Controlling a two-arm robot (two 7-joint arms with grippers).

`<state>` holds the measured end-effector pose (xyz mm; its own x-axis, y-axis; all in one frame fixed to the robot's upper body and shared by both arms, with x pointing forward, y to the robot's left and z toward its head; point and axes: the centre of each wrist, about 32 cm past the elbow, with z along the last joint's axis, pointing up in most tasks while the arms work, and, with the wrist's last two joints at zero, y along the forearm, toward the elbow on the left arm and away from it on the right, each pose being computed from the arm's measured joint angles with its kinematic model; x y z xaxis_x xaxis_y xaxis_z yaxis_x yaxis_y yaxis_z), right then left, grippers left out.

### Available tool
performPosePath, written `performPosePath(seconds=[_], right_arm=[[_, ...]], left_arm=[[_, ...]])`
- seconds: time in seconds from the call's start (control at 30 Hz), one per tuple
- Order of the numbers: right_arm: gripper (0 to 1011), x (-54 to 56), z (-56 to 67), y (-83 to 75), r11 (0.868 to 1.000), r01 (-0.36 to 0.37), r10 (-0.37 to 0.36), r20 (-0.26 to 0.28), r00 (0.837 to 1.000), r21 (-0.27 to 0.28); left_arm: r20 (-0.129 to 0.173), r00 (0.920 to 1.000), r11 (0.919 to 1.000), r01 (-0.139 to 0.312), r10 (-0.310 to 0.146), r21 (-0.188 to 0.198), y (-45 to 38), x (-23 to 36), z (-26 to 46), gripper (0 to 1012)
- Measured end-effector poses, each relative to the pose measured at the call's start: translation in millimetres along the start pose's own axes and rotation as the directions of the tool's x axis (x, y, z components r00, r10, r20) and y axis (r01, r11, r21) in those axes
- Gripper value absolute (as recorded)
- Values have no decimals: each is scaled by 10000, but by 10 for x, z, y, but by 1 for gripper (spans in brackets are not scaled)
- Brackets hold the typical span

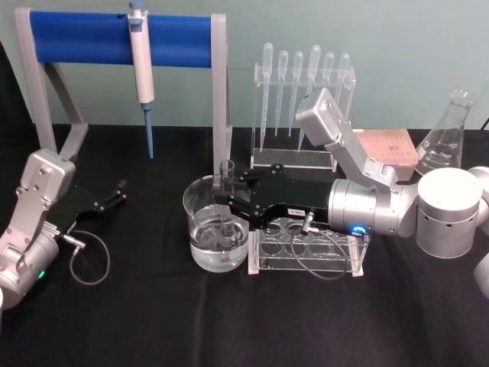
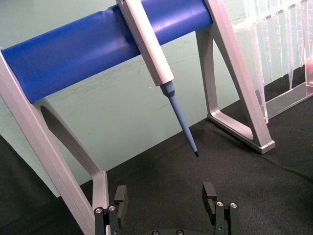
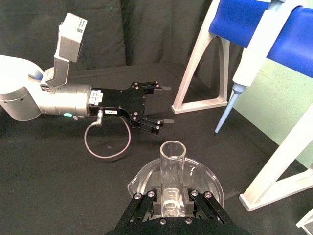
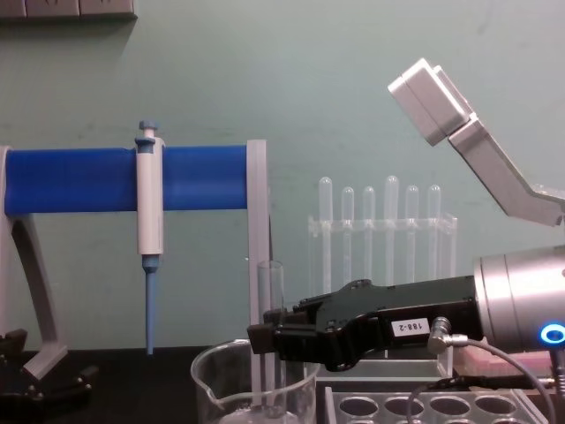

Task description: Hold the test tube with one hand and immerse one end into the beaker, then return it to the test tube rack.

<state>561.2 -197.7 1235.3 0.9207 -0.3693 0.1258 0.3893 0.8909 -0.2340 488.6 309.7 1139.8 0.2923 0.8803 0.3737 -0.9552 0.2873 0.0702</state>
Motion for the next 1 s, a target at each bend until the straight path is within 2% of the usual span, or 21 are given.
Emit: performPosePath(seconds=[0.37, 0.5, 0.83, 0.97, 1.0], right_arm=[[242, 0, 0, 0, 10000, 0, 0, 0, 10000, 0], [242, 6, 47, -14, 9999, 51, -52, 86, 9999, 124], [242, 48, 341, -115, 9965, 191, -199, 79, 9998, 808], [242, 69, 493, -175, 9951, 191, -197, 48, 9998, 969], [242, 77, 562, -207, 9947, 180, -188, 68, 9998, 1011]], left_arm=[[0, 10000, 10000, 0, 0, 1, 0, 0, 0, 1000], [0, 10000, 10000, 1, -1, 1, 0, 0, 0, 1000], [0, 10000, 10000, 0, 0, 1, 0, 0, 0, 1000], [0, 10000, 10000, 0, 0, 0, 0, 0, 0, 1000], [0, 10000, 10000, 0, 0, 1, 0, 0, 0, 1000]])
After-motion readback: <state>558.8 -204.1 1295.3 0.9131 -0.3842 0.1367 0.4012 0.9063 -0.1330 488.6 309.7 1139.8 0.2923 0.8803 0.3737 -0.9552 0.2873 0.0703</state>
